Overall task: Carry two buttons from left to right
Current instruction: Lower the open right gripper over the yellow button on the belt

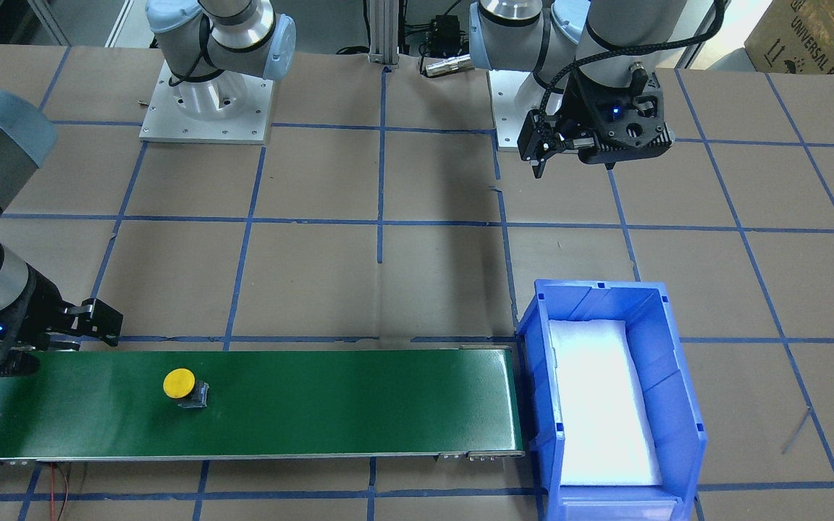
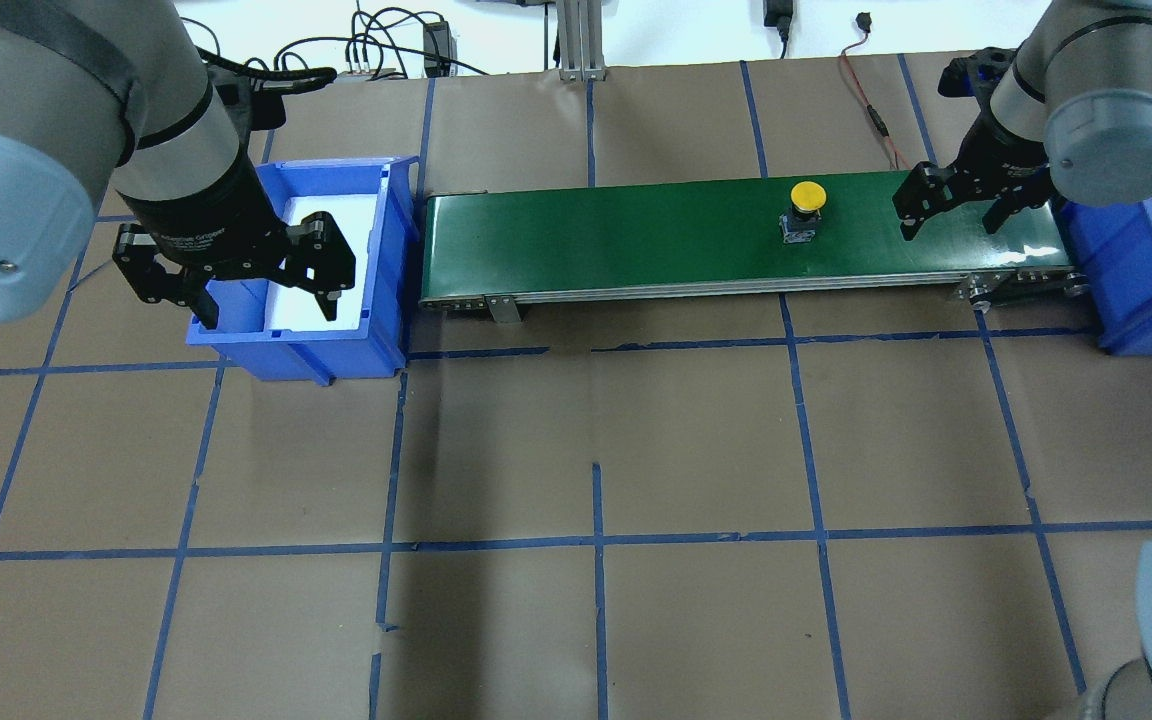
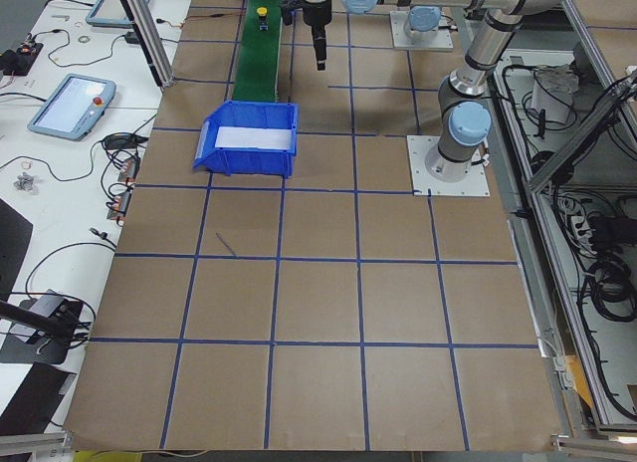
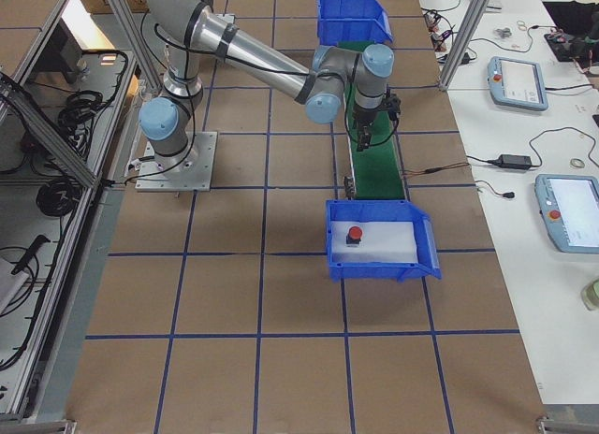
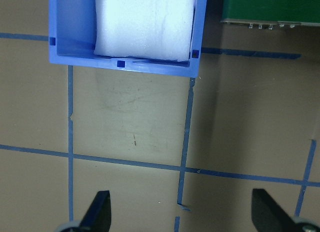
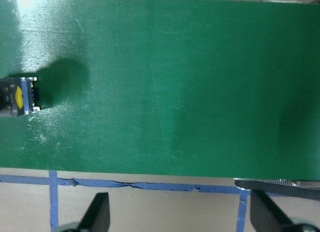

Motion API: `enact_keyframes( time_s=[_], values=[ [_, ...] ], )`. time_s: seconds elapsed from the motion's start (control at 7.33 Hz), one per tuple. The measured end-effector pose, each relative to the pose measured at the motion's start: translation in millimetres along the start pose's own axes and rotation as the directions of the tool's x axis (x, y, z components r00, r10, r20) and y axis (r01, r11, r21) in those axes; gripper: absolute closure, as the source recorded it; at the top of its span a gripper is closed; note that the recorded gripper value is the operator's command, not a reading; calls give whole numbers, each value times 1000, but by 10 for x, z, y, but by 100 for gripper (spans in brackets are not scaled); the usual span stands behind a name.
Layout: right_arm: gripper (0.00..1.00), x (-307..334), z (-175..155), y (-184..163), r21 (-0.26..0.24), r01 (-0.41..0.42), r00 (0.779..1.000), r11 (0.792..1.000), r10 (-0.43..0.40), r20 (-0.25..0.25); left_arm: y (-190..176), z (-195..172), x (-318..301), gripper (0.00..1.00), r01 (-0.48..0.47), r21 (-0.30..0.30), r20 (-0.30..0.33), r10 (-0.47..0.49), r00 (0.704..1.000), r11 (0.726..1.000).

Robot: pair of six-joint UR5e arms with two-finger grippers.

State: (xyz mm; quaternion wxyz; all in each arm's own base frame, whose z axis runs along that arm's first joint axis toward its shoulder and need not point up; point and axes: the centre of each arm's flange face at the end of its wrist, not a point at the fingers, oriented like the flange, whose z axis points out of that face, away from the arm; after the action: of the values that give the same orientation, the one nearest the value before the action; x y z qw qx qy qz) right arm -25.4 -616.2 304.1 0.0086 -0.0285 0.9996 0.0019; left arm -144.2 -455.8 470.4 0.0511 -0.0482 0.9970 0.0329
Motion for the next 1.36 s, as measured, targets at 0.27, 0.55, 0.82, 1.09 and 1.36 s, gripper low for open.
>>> enact_keyframes(
  time_s=[0.27, 0.55, 0.82, 1.09, 1.36],
  values=[
    [0, -4, -13, 3, 2, -2, 1000, 1000, 2, -1, 2, -1, 0, 0, 0, 0, 0, 0, 1000, 1000],
    [0, -36, -78, 11, 13, -1, 1000, 1000, 1, -4, 1, -1, 0, 0, 0, 0, 0, 0, 1000, 1000],
    [0, -130, -157, 16, 27, 12, 1000, 1000, -11, -9, 2, -1, -1, 0, 1, 0, 0, -1, 1000, 1000],
    [0, -162, -182, 2, 32, 17, 1000, 999, -16, -12, 1, 1, 1, 0, 0, 0, 0, 0, 1000, 1000],
    [0, -157, -196, -34, 56, 15, 1000, 998, -14, -18, 1, 2, 2, 0, 0, 0, 0, 0, 1000, 1000]
  ],
)
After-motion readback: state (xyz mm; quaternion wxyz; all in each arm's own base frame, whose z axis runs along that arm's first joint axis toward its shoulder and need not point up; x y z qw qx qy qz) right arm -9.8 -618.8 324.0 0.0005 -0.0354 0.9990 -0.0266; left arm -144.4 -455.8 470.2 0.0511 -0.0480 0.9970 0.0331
